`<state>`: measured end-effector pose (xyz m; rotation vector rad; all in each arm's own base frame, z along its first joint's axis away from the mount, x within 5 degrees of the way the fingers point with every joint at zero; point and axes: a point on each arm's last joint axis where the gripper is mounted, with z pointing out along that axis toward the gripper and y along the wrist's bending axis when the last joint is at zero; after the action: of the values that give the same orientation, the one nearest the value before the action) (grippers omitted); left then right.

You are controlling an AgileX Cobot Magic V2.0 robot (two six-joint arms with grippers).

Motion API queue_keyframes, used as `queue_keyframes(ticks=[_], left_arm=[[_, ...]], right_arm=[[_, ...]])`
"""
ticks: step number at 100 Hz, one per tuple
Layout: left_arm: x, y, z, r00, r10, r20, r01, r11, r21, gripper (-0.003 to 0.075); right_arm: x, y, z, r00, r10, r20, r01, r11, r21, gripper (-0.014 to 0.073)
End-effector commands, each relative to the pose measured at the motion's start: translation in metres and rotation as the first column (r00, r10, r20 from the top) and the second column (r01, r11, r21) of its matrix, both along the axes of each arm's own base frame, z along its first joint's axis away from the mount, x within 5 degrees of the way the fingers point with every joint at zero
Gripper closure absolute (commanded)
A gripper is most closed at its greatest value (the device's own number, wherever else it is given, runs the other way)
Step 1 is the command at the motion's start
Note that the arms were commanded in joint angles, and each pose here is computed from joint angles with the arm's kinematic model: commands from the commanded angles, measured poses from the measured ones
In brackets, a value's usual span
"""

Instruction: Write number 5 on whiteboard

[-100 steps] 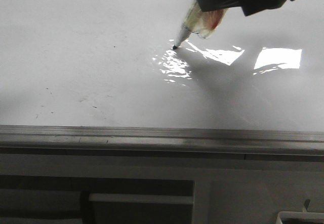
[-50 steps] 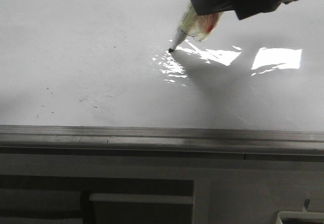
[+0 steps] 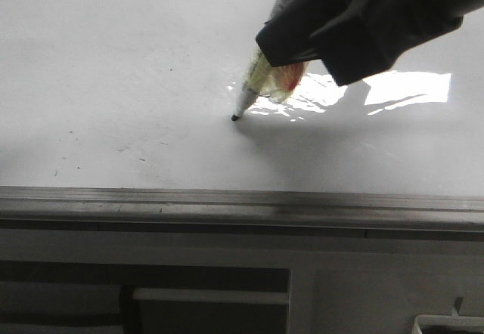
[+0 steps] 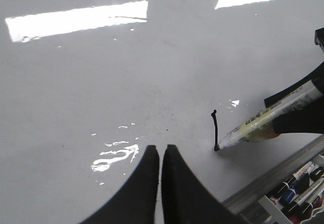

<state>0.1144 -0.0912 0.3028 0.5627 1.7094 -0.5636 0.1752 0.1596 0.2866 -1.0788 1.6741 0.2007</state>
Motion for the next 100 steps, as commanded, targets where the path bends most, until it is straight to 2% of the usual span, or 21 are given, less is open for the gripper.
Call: queue_keyframes(ticks=[1,14,37,54,76,100], left_arm=[[0.003,0.002,0.012,0.999,0.039,0.031,-0.038,0.998,-0.046,0.0741],[0.003,0.002,0.012,0.999,0.039,0.031,-0.038,0.998,-0.046,0.0741],[0.003,0.002,0.012,0.999,0.039,0.031,-0.038,0.998,-0.046,0.0740],[0.003,0.002,0.012,0.999,0.042,0.033,-0.041,0.998,-0.047,0.0740],[0.003,0.002,0.012,0.999,0.044,0.028,-0.042,0.998,-0.054,0.0741],[0.003,0.002,0.012,0.999,0.042,0.024,-0.041,0.998,-0.057,0.0741]], right_arm=[[0.002,-0.001,0.007,1.000,-0.008,0.015,0.008,1.000,-0.013,0.0636],[0.001,-0.005,0.005,1.000,-0.023,-0.004,0.023,0.998,-0.057,0.0636],[-0.004,-0.023,0.018,0.996,-0.082,0.017,0.083,0.996,-0.045,0.0636],[-0.010,-0.036,0.021,0.992,-0.126,-0.001,0.126,0.989,-0.074,0.0636],[-0.013,-0.029,0.003,0.994,-0.096,-0.051,0.097,0.995,0.007,0.0636],[-0.003,-0.014,-0.007,0.996,-0.065,-0.057,0.067,0.997,0.045,0.0636]])
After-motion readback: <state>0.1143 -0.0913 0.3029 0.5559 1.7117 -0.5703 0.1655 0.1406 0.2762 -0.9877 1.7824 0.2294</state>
